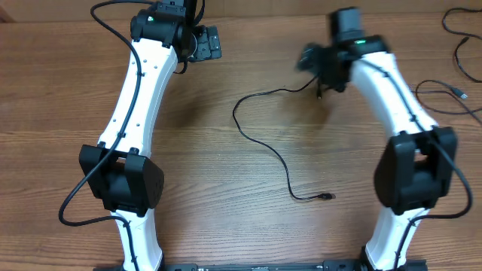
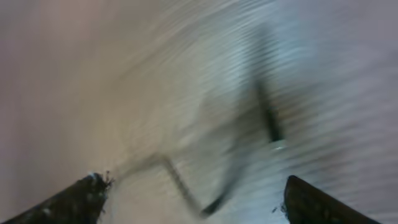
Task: Untangle cables
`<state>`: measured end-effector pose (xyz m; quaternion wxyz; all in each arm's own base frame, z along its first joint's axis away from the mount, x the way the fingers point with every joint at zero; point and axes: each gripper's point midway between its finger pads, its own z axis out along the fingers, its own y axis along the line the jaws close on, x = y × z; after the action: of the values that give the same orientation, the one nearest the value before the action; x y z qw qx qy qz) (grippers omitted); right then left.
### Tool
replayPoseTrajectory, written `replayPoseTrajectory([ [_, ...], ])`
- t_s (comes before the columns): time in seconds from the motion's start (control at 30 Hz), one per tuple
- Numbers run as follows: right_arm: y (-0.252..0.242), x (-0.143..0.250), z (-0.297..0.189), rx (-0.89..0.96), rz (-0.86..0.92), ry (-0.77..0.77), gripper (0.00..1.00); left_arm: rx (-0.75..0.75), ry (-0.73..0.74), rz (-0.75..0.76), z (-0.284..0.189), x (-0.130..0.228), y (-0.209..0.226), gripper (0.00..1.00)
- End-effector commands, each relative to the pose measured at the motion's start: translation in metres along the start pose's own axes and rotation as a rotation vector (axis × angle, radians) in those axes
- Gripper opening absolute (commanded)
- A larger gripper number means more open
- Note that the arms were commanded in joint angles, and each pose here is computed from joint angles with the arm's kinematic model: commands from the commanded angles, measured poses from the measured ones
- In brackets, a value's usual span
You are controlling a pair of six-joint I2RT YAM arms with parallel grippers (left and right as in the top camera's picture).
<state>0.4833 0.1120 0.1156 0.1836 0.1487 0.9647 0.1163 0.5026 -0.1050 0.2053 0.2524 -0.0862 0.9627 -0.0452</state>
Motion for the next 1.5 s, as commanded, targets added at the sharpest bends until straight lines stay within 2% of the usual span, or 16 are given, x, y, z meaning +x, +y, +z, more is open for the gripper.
replayPoseTrajectory([
  [0.0,0.019,0.024,0.002,0.037,-0.573,0.031,0.92,0.009,0.01,-0.01,0.003,0.001,-0.002,1.0],
  [0.1,0.036,0.05,0.014,0.007,-0.706,0.073,0.91,0.009,0.01,-0.004,0.003,0.001,-0.002,1.0],
  [0.37,0.089,0.121,0.044,-0.272,-0.77,0.192,0.89,0.008,0.01,0.014,0.003,0.001,-0.002,1.0],
  [0.6,0.114,0.157,0.043,-0.3,-0.831,0.23,0.9,0.008,0.009,0.021,0.003,0.001,-0.002,1.0],
  [0.7,0.126,0.172,0.041,-0.308,-0.826,0.246,0.96,0.008,0.009,0.02,0.003,0.001,-0.002,1.0],
  [0.87,0.136,0.188,0.04,-0.301,-0.874,0.249,0.99,0.008,0.011,0.021,0.003,0.001,-0.002,1.0],
  [0.9,0.137,0.189,0.04,-0.296,-0.879,0.247,0.91,0.008,0.012,0.021,0.003,0.002,-0.002,1.0],
  [0.93,0.137,0.188,0.041,-0.288,-0.882,0.241,0.69,0.007,0.013,0.021,0.003,0.002,-0.001,1.0],
  [0.97,0.137,0.187,0.042,-0.279,-0.884,0.233,0.51,0.006,0.015,0.021,0.003,0.002,-0.001,1.0],
  [1.0,0.135,0.185,0.044,-0.27,-0.885,0.225,0.4,0.005,0.017,0.021,0.003,0.003,-0.001,1.0],
  [1.07,0.134,0.185,0.049,-0.264,-0.887,0.211,0.06,0.003,0.018,0.022,0.003,0.003,0.0,0.99],
  [1.2,0.129,0.188,0.057,-0.265,-0.883,0.204,0.04,-0.013,0.014,0.065,0.003,0.002,0.003,1.0],
  [1.3,0.133,0.169,0.048,-0.233,-0.883,0.147,0.04,-0.101,0.0,0.063,0.001,0.0,0.02,1.0],
  [1.47,0.166,0.107,-0.029,-0.239,-0.872,-0.048,0.04,-0.135,0.008,0.012,0.001,-0.002,0.04,1.0],
])
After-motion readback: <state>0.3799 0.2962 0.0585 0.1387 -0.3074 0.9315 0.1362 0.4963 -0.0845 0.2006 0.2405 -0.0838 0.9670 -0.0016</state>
